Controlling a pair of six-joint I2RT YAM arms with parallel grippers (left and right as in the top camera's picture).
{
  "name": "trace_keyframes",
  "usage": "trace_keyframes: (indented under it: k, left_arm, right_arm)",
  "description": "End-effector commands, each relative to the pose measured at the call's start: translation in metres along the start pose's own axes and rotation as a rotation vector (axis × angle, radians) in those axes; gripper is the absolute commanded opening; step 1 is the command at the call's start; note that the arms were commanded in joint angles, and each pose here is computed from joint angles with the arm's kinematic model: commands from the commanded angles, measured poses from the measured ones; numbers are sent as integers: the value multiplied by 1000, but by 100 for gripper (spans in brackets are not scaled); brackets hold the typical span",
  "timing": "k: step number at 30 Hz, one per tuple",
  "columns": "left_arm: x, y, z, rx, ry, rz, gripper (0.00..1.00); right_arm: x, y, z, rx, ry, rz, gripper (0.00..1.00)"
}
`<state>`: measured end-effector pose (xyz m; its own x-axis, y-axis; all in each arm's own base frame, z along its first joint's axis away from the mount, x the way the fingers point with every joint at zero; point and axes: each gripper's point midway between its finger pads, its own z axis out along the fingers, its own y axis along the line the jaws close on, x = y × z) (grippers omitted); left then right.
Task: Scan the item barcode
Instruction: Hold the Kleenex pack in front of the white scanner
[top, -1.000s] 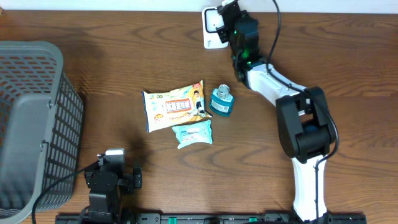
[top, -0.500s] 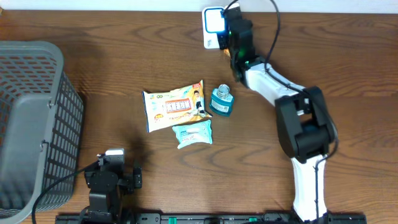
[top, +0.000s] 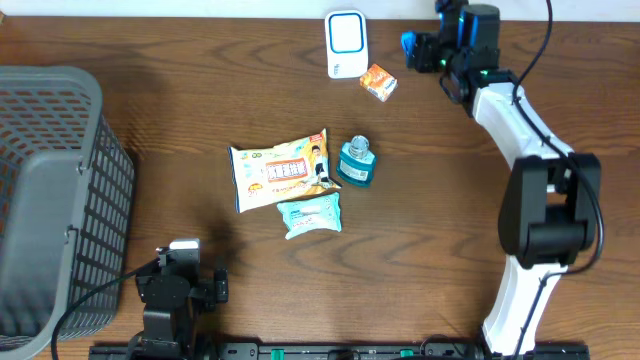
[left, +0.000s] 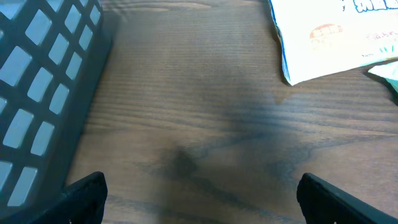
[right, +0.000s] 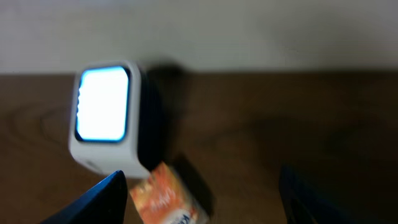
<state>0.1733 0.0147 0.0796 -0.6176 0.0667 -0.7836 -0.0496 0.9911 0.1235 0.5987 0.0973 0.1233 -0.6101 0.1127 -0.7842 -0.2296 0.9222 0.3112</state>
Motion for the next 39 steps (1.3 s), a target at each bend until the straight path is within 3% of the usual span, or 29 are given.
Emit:
trace_keyframes:
  k: [1,10,25,29,34,39]
  left_arm:
    - [4,2,1,-9,12,7,98]
    - [4,2,1,-9,12,7,98]
    - [4,2,1,-9,12,7,98]
    - [4,2,1,-9,12,7,98]
    - [4,2,1,-9,12,7,98]
    - [4,2,1,-9,12,7,98]
  right_arm:
    - [46,16,24,-174,112,59,73]
    - [81,17,54,-184,149,75,72]
    - [117,9,68,-165,226,116,46]
    - [134,2,74,-152,259,132,31]
    - [133,-1,75,-155,251,136,2]
    - [126,6,67,-209,255,157,1]
